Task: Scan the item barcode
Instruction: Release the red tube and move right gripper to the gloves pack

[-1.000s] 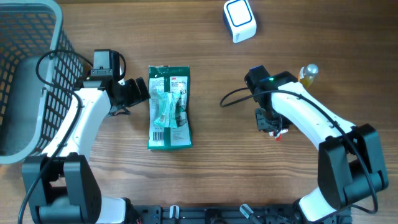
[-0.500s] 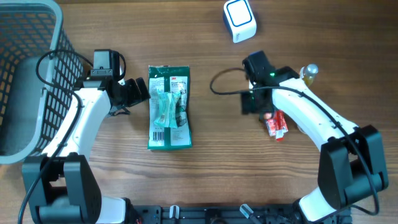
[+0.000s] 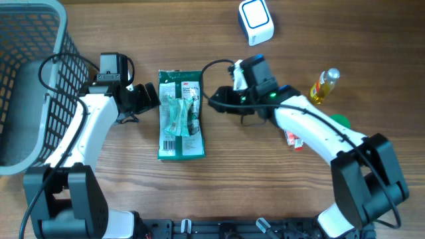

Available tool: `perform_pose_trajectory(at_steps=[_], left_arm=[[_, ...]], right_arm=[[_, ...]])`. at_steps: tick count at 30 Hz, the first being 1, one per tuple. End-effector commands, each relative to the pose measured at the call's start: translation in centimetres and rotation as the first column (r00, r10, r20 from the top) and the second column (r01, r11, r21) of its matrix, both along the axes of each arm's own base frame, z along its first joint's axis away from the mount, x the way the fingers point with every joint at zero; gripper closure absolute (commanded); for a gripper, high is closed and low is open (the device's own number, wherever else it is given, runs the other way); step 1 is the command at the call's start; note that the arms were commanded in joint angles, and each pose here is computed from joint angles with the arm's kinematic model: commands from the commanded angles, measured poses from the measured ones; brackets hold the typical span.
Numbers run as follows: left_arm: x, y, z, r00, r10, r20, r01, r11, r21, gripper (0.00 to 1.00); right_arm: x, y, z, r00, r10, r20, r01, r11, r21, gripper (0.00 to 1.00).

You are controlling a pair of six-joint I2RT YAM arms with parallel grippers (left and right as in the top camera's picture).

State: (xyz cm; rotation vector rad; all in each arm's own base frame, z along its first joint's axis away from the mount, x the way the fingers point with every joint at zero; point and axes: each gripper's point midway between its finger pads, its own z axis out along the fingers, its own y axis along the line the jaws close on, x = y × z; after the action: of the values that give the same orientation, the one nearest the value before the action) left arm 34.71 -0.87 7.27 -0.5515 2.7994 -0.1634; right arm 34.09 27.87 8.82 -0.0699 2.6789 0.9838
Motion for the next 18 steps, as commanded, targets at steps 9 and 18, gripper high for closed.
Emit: perform_pose_trajectory(at_steps=[9, 18], left_arm=[[0.4, -3.8, 0.5, 0.998, -0.051, 0.022, 0.055, 0.974, -0.219, 0.18], [-1.6, -6.6, -0.6, 0.984, -0.179, -0.022, 0.170, 0.962, -0.216, 0.90]], right_arm=[[-1.9, 2.9, -1.5, 0.998, -0.017, 0.063, 0.024, 0.993, -0.114, 0.52], [-1.5, 3.0, -1.2, 0.998, -0.014, 0.064, 0.020, 0.996, -0.088, 0.51]])
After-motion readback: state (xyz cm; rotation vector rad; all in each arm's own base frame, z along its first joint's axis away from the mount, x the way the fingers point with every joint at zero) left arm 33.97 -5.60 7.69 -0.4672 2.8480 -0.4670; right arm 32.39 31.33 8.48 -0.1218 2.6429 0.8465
